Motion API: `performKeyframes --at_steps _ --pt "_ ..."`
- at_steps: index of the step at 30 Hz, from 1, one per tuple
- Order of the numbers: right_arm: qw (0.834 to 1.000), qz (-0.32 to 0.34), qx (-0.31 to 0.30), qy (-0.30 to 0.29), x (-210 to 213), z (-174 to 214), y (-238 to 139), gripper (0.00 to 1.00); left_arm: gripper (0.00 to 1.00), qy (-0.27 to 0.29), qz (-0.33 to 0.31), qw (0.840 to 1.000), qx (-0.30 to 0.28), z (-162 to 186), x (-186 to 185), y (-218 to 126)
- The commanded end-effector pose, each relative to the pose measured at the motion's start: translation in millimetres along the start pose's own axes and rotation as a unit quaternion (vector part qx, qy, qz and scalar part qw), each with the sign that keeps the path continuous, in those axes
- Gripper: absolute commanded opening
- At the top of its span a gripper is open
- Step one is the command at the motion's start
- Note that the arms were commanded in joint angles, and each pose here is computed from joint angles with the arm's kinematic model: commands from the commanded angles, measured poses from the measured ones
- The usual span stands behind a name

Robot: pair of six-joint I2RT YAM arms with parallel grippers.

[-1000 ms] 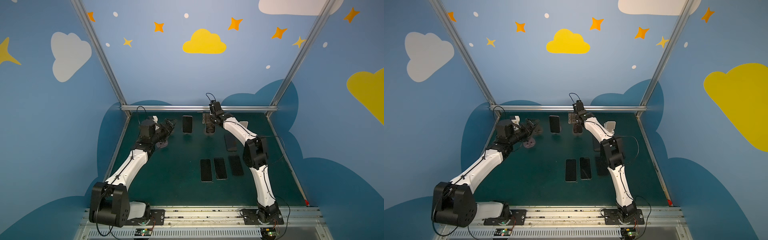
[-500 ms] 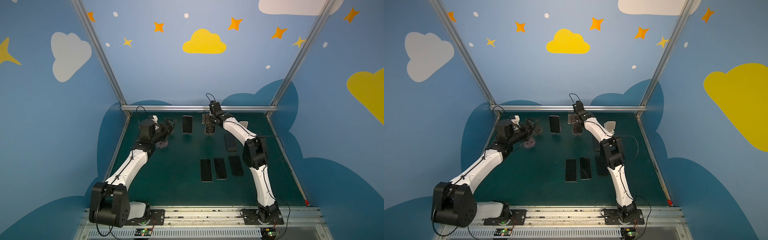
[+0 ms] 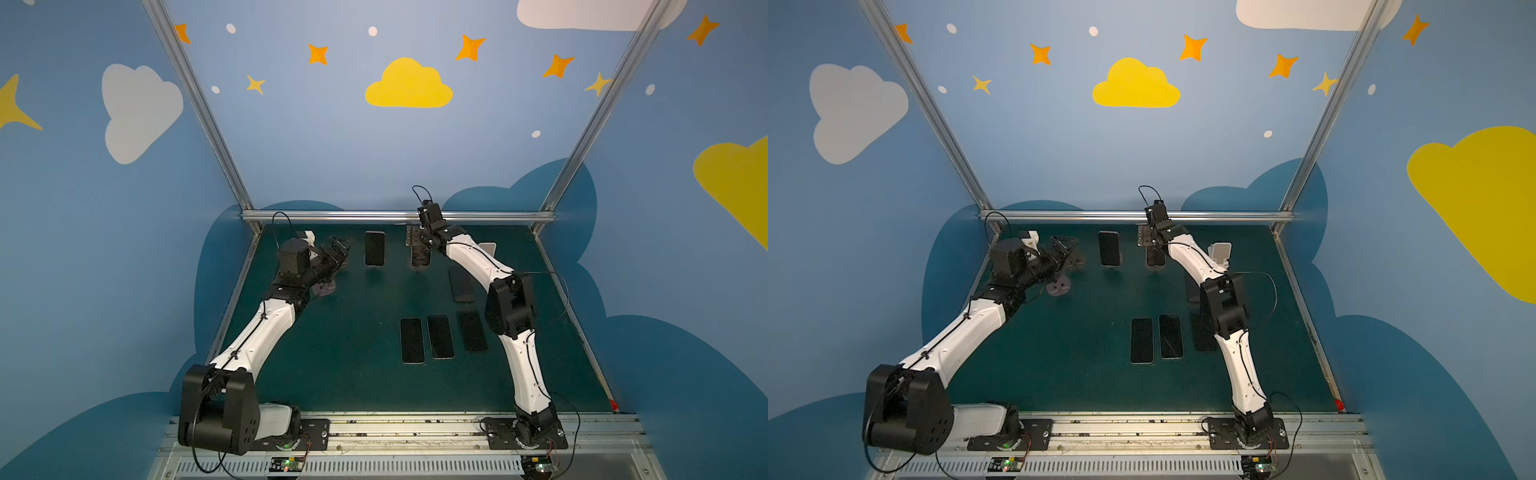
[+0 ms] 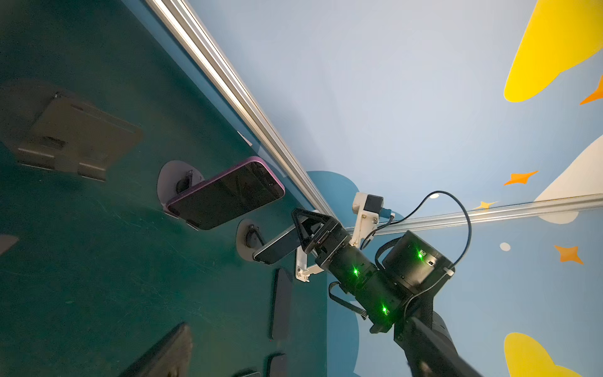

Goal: Remove the phone from the phone stand
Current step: 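Lower the right gripper onto the upright white-edged phone and close on it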

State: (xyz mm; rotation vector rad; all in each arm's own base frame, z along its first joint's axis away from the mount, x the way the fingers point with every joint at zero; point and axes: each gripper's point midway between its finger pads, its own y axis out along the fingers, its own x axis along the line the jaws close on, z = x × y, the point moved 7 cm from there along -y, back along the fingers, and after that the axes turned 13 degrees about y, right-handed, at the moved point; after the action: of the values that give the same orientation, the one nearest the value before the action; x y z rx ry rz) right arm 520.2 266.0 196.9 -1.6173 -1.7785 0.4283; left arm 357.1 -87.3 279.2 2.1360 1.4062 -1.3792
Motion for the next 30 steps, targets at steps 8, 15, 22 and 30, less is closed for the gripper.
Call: performKeyframes --at_steps 8,15,22,30 --pt "0.999 0.020 -0.026 -0.013 4.8 -6.0 -3.5 0.75 1.00 0.016 0.028 0.999 -0.021 -10.4 -16.3 -8.6" --pt "0.999 0.007 -0.036 -0.012 8.8 -11.7 -10.7 0.66 1.00 0.019 0.029 0.999 -0.023 -10.4 -16.7 -9.1" --pt "0.999 -0.015 -0.046 -0.018 17.4 -17.4 -21.9 0.64 1.00 0.024 0.037 0.999 -0.025 -11.2 -19.3 -10.5" --pt "0.996 -0.036 -0.074 -0.025 25.5 -33.1 -55.4 0.62 1.00 0.025 0.043 0.998 -0.027 -12.0 -21.0 -11.5"
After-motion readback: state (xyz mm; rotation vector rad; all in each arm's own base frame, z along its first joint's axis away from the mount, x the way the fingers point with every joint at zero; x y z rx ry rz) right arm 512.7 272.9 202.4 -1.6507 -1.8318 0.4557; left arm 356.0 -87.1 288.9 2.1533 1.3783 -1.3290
